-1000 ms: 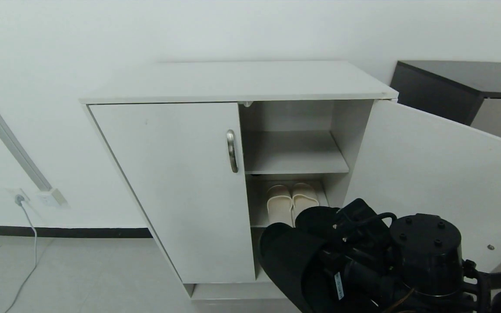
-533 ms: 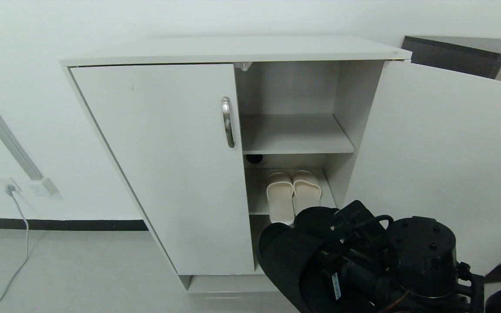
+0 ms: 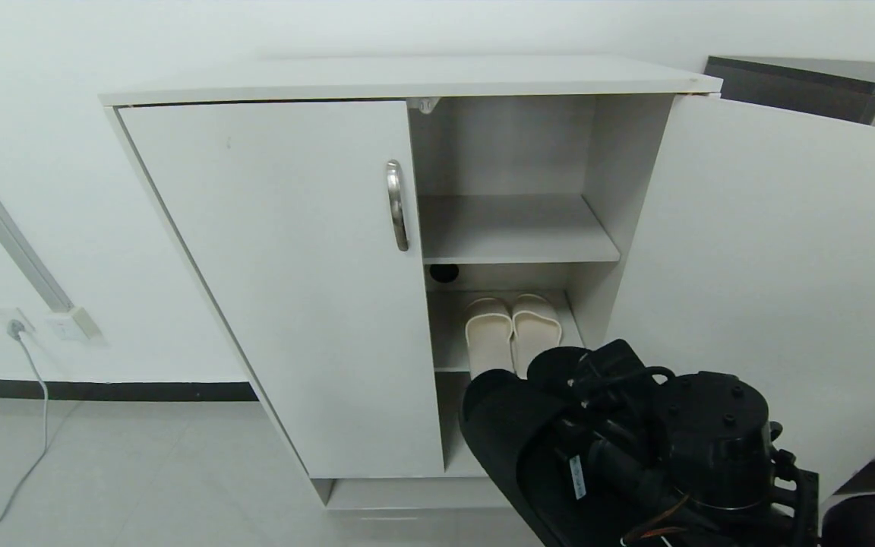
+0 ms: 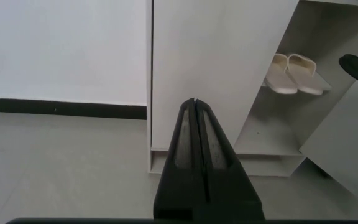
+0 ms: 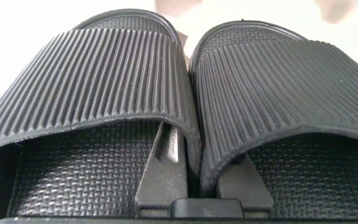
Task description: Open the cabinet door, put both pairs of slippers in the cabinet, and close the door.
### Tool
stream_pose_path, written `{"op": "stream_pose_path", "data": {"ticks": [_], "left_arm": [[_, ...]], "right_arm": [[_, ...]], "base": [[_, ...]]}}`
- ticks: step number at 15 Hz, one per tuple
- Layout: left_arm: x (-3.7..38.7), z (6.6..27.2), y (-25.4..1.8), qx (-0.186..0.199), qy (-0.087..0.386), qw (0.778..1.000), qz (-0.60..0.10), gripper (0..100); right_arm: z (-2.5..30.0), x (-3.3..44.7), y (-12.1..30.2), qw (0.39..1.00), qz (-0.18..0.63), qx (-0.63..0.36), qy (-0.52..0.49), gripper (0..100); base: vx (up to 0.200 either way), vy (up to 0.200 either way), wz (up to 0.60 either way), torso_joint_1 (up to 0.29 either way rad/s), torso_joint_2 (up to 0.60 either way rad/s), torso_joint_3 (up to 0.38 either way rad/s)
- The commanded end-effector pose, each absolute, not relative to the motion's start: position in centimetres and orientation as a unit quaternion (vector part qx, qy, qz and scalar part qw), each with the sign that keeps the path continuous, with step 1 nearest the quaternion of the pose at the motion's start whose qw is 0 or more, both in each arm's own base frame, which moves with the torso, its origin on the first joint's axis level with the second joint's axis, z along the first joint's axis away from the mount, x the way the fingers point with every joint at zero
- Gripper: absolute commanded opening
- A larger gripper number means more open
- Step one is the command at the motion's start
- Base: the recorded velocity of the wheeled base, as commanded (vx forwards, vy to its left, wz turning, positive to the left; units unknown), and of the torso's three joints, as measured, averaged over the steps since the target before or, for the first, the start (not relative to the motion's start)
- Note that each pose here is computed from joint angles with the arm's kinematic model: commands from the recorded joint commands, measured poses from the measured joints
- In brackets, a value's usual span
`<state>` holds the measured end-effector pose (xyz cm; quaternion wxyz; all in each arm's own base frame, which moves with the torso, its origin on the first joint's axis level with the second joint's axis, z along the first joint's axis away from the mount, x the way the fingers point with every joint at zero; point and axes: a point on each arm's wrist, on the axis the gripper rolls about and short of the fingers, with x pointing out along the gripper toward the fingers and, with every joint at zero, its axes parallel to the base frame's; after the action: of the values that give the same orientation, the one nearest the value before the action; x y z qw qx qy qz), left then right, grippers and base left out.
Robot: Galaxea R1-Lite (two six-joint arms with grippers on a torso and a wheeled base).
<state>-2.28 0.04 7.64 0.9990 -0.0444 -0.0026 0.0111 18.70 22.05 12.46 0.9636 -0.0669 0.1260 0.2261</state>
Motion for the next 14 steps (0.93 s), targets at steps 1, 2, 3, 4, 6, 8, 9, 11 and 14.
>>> {"op": "stream_pose_path", "data": {"ticks": [1,2,3,4,6,8,9,11,14], "left_arm": [[-2.3,7.6,0.0,-0.044,-0.002,0.999,0.011,0],[-2.3,7.6,0.0,-0.044,-0.002,0.999,0.011,0],[-2.3,7.6,0.0,-0.044,-0.002,0.999,0.011,0],[-2.3,7.6,0.0,-0.044,-0.002,0.999,0.011,0],[-2.3,7.6,0.0,-0.044,-0.002,0.999,0.011,0],[-2.3,7.6,0.0,-0.044,-0.002,0.999,0.011,0],[-2.3,7.6,0.0,-0.044,-0.002,0.999,0.011,0],[-2.3,7.6,0.0,-0.044,-0.002,0.999,0.011,0],[-2.3,7.6,0.0,-0.044,-0.002,0.999,0.011,0]], "right_arm": [[11.8,20.2,23.9,0.974,0.175,-0.073,0.122,0],[11.7,20.3,24.5,0.975,0.174,-0.072,0.121,0],[11.6,20.4,25.3,0.974,0.176,-0.068,0.121,0],[12.0,20.5,25.7,0.975,0.174,-0.061,0.121,0],[14.1,21.0,26.3,0.98,0.15,-0.039,0.127,0],[16.8,20.7,26.2,0.981,0.13,-0.028,0.138,0],[18.2,20.1,26.2,0.981,0.125,-0.03,0.145,0],[20.1,19.5,26.5,0.983,0.116,-0.025,0.138,0],[22.1,20.6,27.8,0.993,0.063,-0.006,0.102,0]], "base": [[0.0,0.0,0.0,0.0,0.0,0.0],[0.0,0.0,0.0,0.0,0.0,0.0],[0.0,0.0,0.0,0.0,0.0,0.0],[0.0,0.0,0.0,0.0,0.0,0.0],[0.0,0.0,0.0,0.0,0.0,0.0],[0.0,0.0,0.0,0.0,0.0,0.0],[0.0,0.0,0.0,0.0,0.0,0.0],[0.0,0.0,0.0,0.0,0.0,0.0],[0.0,0.0,0.0,0.0,0.0,0.0]]}}
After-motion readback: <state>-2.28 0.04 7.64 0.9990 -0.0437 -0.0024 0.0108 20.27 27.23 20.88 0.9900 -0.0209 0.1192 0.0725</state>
